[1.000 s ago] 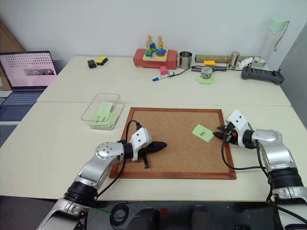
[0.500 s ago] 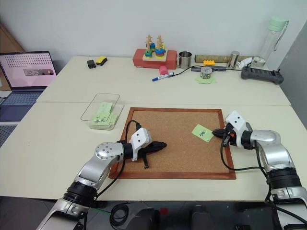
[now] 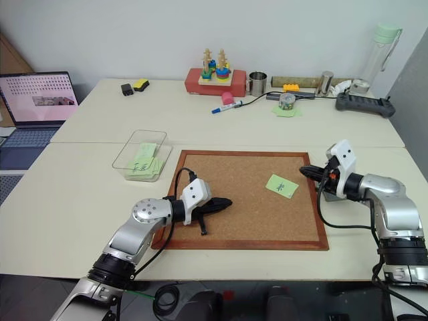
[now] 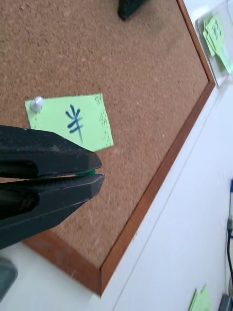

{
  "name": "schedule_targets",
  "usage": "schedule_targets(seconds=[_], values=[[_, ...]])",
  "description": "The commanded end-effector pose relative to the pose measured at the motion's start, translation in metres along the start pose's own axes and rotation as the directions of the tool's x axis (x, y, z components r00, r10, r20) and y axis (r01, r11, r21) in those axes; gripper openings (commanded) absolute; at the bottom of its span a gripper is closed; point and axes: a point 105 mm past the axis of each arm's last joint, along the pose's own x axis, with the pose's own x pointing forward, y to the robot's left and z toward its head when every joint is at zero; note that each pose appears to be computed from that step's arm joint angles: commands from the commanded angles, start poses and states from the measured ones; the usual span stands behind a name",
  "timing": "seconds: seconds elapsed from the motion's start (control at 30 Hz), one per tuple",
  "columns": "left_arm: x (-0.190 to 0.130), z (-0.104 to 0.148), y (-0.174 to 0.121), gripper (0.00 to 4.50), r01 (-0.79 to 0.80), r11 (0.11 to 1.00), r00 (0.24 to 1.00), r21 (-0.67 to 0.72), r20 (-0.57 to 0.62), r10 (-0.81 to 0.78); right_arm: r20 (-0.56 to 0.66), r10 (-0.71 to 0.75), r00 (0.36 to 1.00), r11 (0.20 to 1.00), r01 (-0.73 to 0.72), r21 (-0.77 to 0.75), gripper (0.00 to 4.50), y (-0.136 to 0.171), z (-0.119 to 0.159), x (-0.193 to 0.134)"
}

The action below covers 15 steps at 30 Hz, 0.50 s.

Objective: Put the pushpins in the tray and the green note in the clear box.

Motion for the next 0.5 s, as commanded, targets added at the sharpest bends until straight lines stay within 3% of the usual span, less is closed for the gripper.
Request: schedule_targets(seconds=[0.03, 0.2, 0.43, 0.5], values=[[0.000, -0.019, -0.010, 0.00, 0.033, 0.999, 0.997, -0.027, -0.074, -0.035, -0.040, -0.154, 0.987, 0.988, 0.154, -0.021, 0.02, -0.026, -0.004, -0.028], [0.001, -0.019, -0.011, 0.00, 0.037, 0.999, 0.997, -0.027, -0.071, -0.039, -0.145, -0.230, 0.962, 0.973, 0.228, -0.033, 0.02, -0.034, -0.033, -0.046], [0.002, -0.018, -0.011, 0.00, 0.044, 0.999, 0.996, -0.024, -0.072, -0.045, -0.201, -0.236, 0.951, 0.971, 0.238, -0.015, 0.02, -0.031, -0.053, -0.050], [0.002, -0.018, -0.011, 0.00, 0.044, 0.999, 0.996, -0.023, -0.073, -0.046, -0.203, -0.244, 0.948, 0.969, 0.246, -0.015, 0.44, -0.032, -0.054, -0.050]])
